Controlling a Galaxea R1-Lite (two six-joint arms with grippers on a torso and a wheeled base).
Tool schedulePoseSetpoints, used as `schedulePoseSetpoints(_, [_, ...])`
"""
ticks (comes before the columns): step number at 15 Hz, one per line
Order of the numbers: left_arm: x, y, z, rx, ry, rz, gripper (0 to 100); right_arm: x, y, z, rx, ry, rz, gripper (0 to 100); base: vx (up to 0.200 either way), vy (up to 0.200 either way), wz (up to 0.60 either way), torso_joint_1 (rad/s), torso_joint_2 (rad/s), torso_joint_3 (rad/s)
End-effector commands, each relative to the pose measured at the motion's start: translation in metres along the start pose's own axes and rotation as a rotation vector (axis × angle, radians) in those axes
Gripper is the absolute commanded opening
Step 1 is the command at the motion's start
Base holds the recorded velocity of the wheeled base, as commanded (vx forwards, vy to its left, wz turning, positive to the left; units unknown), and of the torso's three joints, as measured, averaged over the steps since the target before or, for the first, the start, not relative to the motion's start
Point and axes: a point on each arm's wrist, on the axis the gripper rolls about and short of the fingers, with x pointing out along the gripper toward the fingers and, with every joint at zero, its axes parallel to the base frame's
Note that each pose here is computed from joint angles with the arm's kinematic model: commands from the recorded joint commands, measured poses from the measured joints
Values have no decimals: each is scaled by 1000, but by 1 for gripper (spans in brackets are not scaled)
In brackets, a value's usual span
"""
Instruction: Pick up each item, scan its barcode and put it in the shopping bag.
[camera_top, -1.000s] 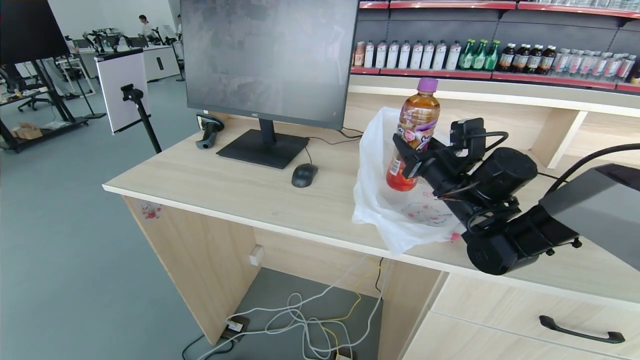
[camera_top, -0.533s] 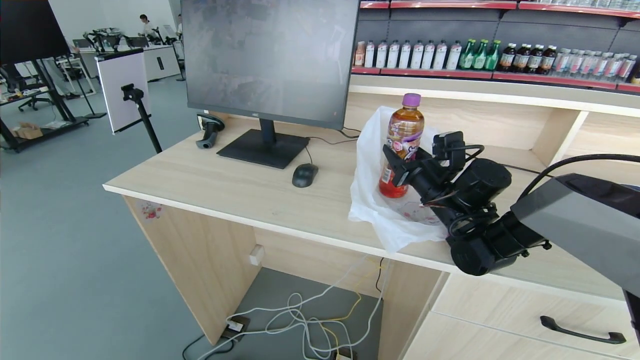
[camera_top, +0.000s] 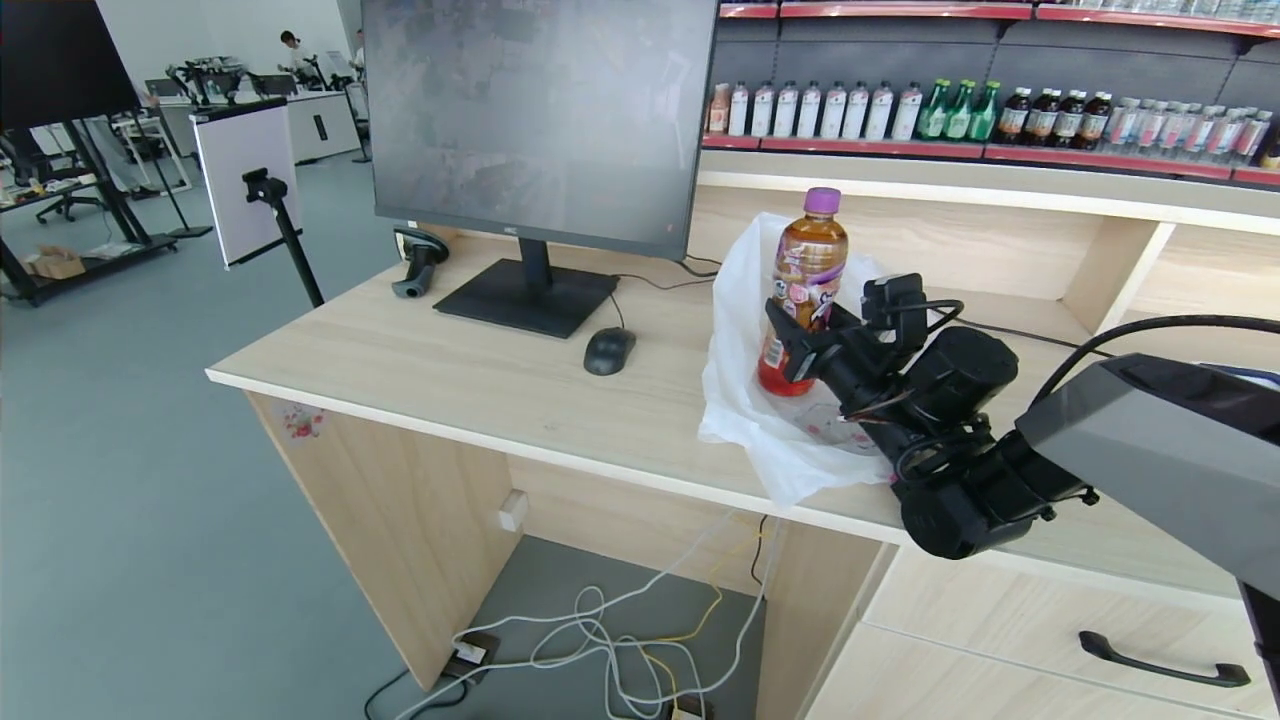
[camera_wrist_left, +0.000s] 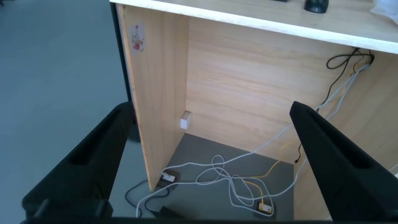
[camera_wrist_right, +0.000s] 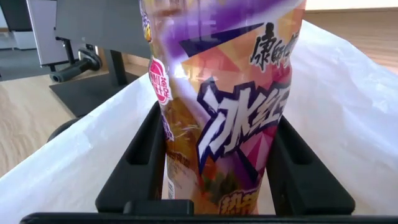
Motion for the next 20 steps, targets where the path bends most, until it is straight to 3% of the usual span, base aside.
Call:
schedulePoseSetpoints(1, [0, 0, 0, 0, -1, 0, 100, -2, 2, -7, 3, 16, 5, 0, 0, 0, 0, 0, 0, 0])
schedulePoseSetpoints(2, [0, 0, 0, 0, -1, 0, 100, -4, 2, -9, 6, 28, 5, 0, 0, 0, 0, 0, 0, 0])
schedulePoseSetpoints(3, [0, 0, 0, 0, 1, 0, 100, -5, 2, -8, 5, 31, 2, 100, 0, 0, 0, 0, 0, 0])
schedulePoseSetpoints(7, [0, 0, 0, -3, 2, -1, 100, -6, -2, 5, -35, 7, -8, 100, 0, 0, 0, 0, 0, 0])
schedulePoseSetpoints(13, [0, 0, 0, -6, 2, 0, 100, -39, -11, 65, -57, -15, -36, 100, 0, 0, 0, 0, 0, 0])
schedulePoseSetpoints(17, [0, 0, 0, -6, 4, 0, 100, -75, 11, 114, -16, -52, 14, 100, 0, 0, 0, 0, 0, 0])
schedulePoseSetpoints(20, [0, 0, 0, -6, 4, 0, 100, -80, 6, 134, -24, -105, -1, 100, 0, 0, -400, 0, -2, 2])
